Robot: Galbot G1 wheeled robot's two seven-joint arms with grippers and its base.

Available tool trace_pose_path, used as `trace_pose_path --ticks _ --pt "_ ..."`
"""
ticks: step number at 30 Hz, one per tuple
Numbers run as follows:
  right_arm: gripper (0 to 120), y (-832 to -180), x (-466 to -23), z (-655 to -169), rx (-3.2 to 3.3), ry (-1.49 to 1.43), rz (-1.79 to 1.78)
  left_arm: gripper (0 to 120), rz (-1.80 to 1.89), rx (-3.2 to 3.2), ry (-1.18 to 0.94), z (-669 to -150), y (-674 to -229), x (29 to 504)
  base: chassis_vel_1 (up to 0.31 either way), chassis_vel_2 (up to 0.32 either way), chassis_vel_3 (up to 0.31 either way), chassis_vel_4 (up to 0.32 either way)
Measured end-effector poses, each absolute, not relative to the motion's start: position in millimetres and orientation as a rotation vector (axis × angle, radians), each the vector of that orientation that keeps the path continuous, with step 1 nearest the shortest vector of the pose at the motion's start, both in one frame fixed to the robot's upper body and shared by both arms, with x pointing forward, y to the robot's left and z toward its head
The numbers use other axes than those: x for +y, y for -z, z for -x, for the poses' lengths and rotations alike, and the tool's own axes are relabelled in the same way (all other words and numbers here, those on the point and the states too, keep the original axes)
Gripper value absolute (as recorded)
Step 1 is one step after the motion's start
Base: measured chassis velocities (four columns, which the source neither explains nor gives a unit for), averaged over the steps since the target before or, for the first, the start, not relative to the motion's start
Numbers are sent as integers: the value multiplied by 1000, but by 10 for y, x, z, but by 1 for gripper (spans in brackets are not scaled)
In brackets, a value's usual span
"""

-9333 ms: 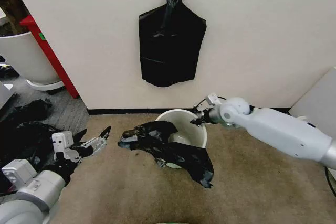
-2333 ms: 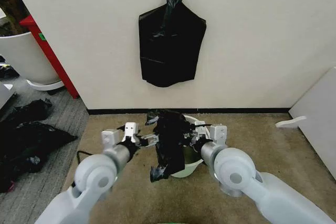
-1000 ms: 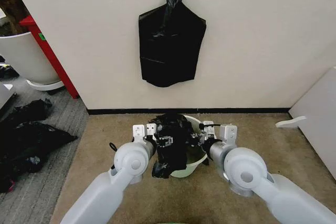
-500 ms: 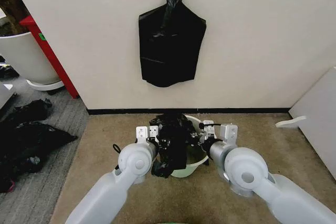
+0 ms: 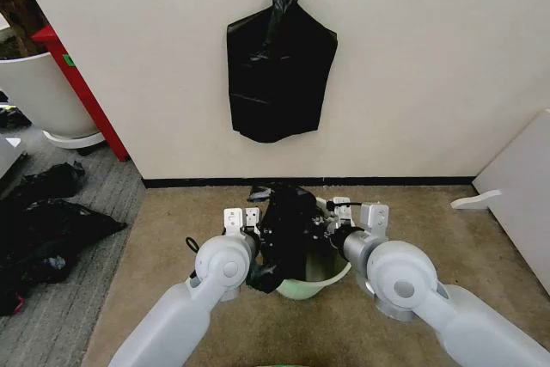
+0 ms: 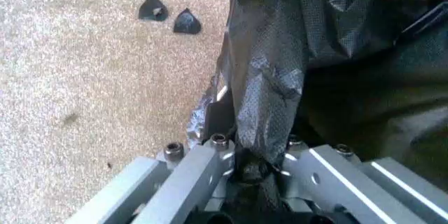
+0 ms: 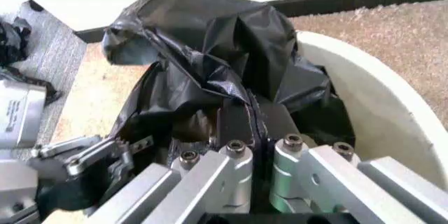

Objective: Place the garbage bag over the trash bin.

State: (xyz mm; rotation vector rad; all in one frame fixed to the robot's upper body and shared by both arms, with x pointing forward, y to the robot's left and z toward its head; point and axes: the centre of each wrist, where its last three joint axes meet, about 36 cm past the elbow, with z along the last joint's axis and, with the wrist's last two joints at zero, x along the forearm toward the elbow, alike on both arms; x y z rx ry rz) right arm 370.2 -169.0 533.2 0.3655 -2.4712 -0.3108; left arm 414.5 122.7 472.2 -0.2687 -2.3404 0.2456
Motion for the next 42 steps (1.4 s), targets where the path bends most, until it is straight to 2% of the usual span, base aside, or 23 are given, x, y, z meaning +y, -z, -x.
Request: trace_pose_path --ticks 10,19,28,42 --pt "0 -5667 -1876 -3521 -2544 322 -418 3 243 -2450 -270 -3992 -4873 1382 0 0 0 0" --pt "0 -5874 -2107 -3439 -2597 315 -484 3 256 -2601 -302 -3847 -5252 1749 0 0 0 0" --pt "0 -5901 -2220 -3511 -2618 317 -463 3 254 -2674 -289 -3763 -5400 2121 0 0 0 0" --pt "0 -5629 -2534 -3732 -2550 316 -423 3 301 -2714 -350 -3713 -5448 2255 0 0 0 0"
